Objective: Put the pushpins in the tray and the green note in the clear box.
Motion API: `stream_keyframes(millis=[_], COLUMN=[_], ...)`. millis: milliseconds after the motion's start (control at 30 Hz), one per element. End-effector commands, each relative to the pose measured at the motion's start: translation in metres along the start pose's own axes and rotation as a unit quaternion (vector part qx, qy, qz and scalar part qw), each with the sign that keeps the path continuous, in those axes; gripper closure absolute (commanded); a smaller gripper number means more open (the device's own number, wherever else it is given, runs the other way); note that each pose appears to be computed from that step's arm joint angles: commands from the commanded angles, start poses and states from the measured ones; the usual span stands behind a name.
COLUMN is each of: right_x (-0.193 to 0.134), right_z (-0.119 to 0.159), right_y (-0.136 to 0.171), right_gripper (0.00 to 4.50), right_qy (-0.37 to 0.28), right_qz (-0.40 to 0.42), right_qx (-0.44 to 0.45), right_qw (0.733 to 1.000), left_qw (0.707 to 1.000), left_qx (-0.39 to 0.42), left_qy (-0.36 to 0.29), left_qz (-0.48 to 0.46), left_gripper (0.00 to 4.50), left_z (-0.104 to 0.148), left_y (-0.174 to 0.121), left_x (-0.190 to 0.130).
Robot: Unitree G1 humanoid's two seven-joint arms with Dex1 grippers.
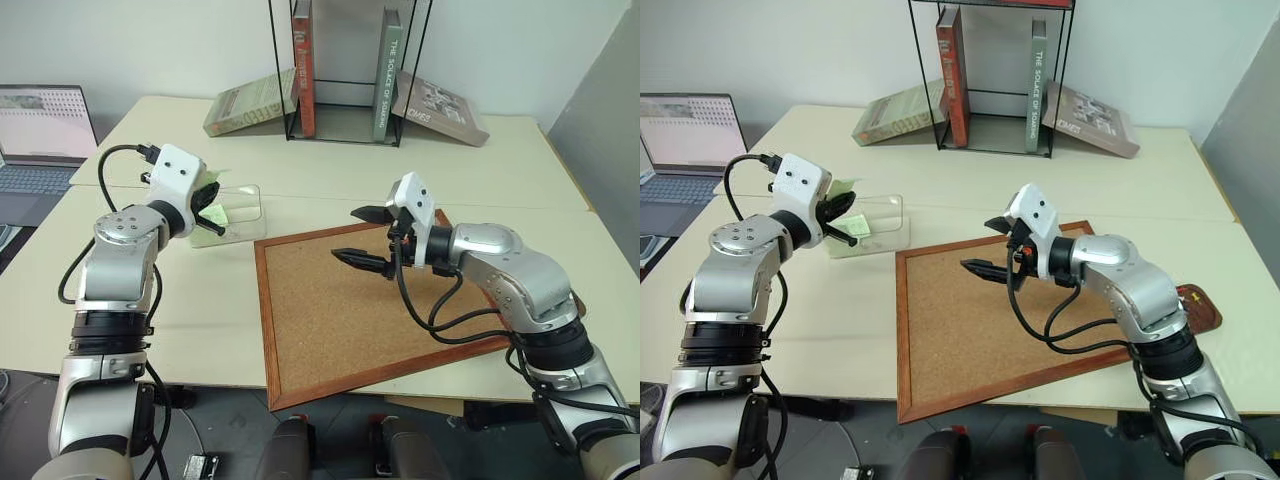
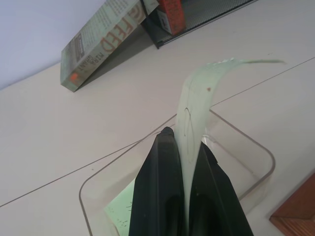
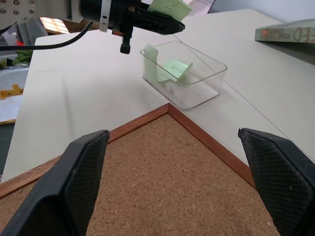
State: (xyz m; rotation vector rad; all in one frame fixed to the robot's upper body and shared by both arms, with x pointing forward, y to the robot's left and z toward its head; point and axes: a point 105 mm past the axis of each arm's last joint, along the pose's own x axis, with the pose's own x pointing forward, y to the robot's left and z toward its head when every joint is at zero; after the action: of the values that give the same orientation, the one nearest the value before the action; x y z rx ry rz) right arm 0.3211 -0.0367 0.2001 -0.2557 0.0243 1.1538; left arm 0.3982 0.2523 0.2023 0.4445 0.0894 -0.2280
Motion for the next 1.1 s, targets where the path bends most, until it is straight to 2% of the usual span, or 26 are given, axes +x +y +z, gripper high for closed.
stream_keyframes(millis=[33, 67, 300, 533, 667, 800, 967, 1100], right_x=[0.0, 0.001, 0.001, 0.002, -0.001, -0.015, -0.046, -0.069], right_z=[0.013, 0.013, 0.013, 0.015, 0.015, 0.016, 0.01, -0.008], right_y=[0.001, 0.001, 0.002, 0.002, 0.001, 0.002, -0.001, -0.001], right_gripper=[0.0, 0.0, 0.0, 0.0, 0.0, 0.0, 0.0, 0.0], right_qy=[-0.018, -0.018, -0.018, -0.021, -0.024, -0.041, -0.074, -0.078], right_qz=[0.001, 0.001, 0.0, -0.003, -0.009, -0.015, -0.065, -0.112], right_qx=[-0.025, -0.025, -0.024, -0.023, -0.025, -0.042, -0.063, -0.037], right_qw=[1.0, 1.0, 1.0, 1.0, 0.999, 0.998, 0.993, 0.99], left_qw=[1.0, 0.999, 0.999, 1.0, 1.0, 0.996, 0.984, 0.974], left_qx=[0.017, 0.018, 0.015, 0.01, -0.002, 0.006, 0.028, 0.026], left_qy=[-0.008, -0.004, 0.013, 0.003, -0.027, -0.063, -0.107, -0.101], left_qz=[0.024, 0.029, 0.027, 0.023, -0.003, -0.062, -0.138, -0.203], left_gripper=[4.1, 4.04, 2.59, 1.29, 0.57, 0.57, 0.57, 0.57], left_z=[0.005, 0.002, -0.008, -0.001, 0.015, 0.034, 0.052, 0.038], left_y=[0.012, 0.014, 0.011, 0.008, -0.002, -0.028, -0.071, -0.114], left_x=[-0.004, -0.004, -0.001, 0.001, 0.0, -0.009, -0.031, -0.047])
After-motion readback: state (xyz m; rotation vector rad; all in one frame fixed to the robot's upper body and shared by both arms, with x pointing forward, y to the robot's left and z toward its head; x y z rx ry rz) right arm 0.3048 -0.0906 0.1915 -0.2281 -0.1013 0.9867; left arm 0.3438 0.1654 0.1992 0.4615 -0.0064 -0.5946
